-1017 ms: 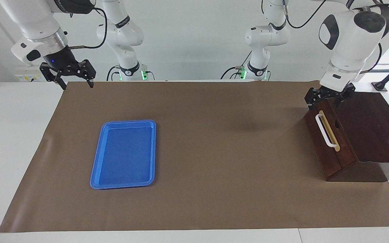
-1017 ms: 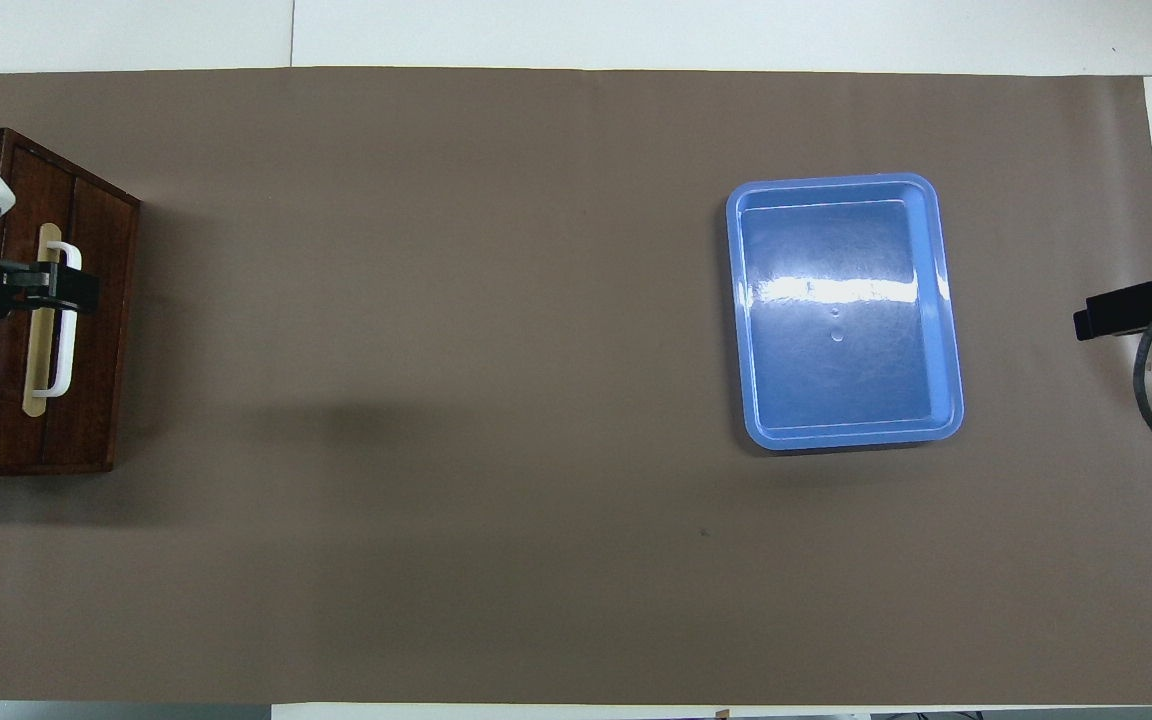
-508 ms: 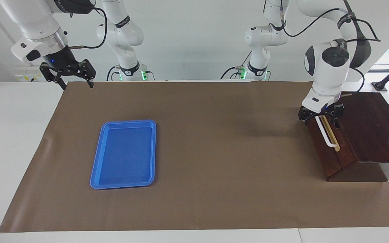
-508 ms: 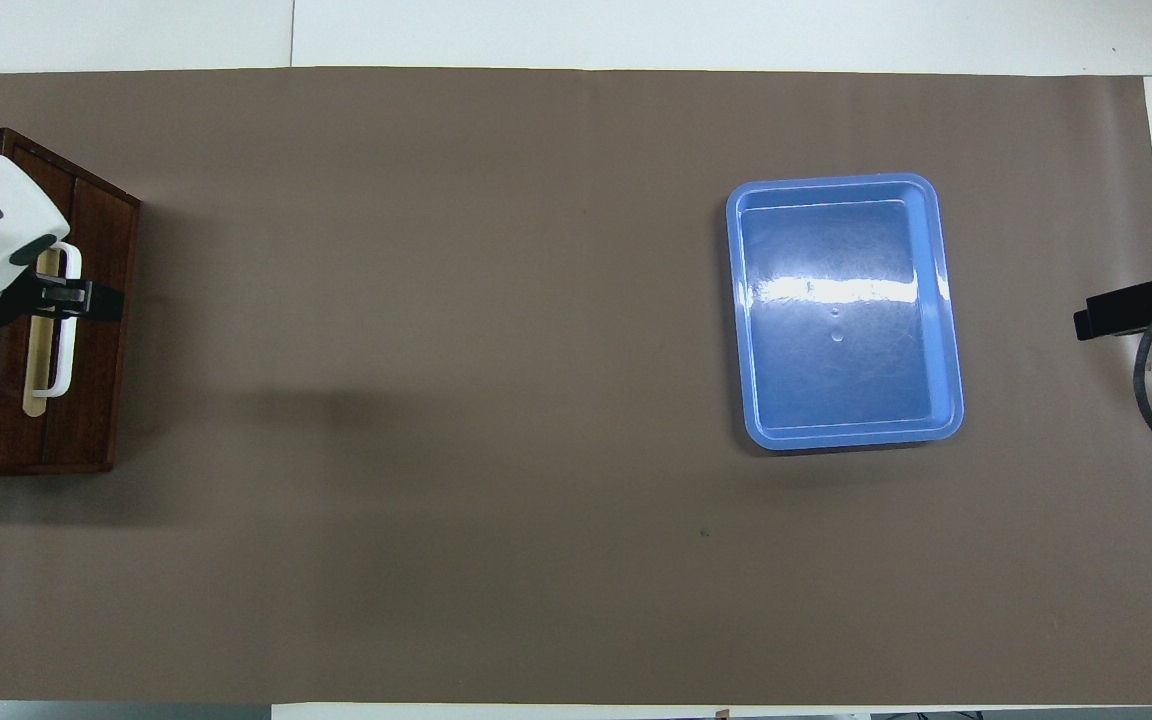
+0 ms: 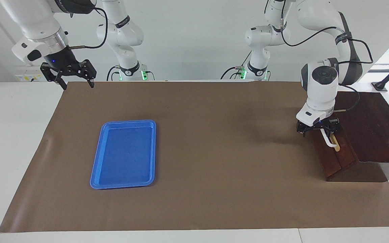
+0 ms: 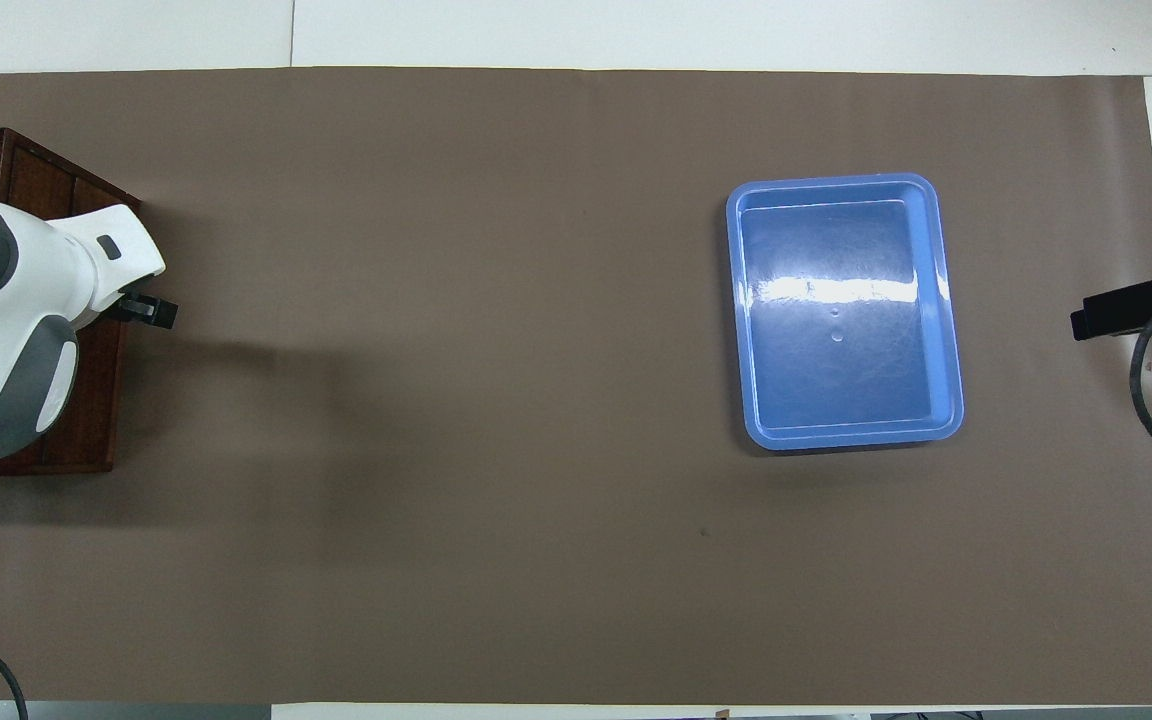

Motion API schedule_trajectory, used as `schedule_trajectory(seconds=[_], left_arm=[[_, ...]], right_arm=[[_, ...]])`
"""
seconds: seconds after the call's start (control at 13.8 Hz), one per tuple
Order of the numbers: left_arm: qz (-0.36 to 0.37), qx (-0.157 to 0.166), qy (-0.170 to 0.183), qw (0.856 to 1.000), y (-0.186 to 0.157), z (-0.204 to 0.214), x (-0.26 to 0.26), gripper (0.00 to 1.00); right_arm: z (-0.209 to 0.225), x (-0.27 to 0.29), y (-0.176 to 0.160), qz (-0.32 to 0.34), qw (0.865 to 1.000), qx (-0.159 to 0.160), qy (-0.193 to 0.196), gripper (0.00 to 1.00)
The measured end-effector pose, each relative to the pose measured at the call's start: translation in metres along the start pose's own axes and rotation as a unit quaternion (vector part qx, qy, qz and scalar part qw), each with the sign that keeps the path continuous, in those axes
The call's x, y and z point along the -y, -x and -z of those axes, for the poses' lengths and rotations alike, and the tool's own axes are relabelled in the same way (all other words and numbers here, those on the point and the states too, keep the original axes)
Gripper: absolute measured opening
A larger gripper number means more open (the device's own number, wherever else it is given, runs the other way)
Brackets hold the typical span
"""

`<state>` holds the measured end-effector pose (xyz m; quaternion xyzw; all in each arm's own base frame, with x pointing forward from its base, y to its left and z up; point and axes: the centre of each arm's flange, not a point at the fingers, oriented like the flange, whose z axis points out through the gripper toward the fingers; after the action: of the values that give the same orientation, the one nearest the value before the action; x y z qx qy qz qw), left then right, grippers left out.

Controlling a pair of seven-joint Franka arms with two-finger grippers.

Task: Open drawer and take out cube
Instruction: 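Pull the drawer open toward the robot with the left gripper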

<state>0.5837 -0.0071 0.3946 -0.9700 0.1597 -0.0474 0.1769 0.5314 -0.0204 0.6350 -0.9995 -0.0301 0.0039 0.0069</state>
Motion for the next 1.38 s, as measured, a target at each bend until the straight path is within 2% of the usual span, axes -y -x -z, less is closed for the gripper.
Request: schedule_trajectory(seconds=[0.22,0.51,0.87,1.02,1.38], left_arm=[[0.007,-0.007,0.003,1.0,-0.001,-0.009,-0.002,1.0],[0.052,-0.019,0.008,0.998,-0.011,-0.01,-0.021,1.0],[0.073,-0.03,0.013,0.997,-0.021,0.004,-0.055,1.0],[0.091,-0.031,0.026,0.995,-0.025,0.01,-0.065,1.0],[0.106,-0.017,0.032,0.994,-0.036,0.043,-0.131,1.0]], right_arm=[[0.0,-0.001,0.0,-0.001,1.0,0.0,0.0,1.0],[0.0,-0.001,0.0,-0.001,1.0,0.0,0.0,1.0],[-0.001,-0.001,0.0,-0.001,1.0,0.001,0.0,1.0],[-0.001,-0.001,0.0,-0.001,1.0,0.001,0.0,1.0],[-0.001,-0.001,0.0,-0.002,1.0,0.001,0.0,1.0]])
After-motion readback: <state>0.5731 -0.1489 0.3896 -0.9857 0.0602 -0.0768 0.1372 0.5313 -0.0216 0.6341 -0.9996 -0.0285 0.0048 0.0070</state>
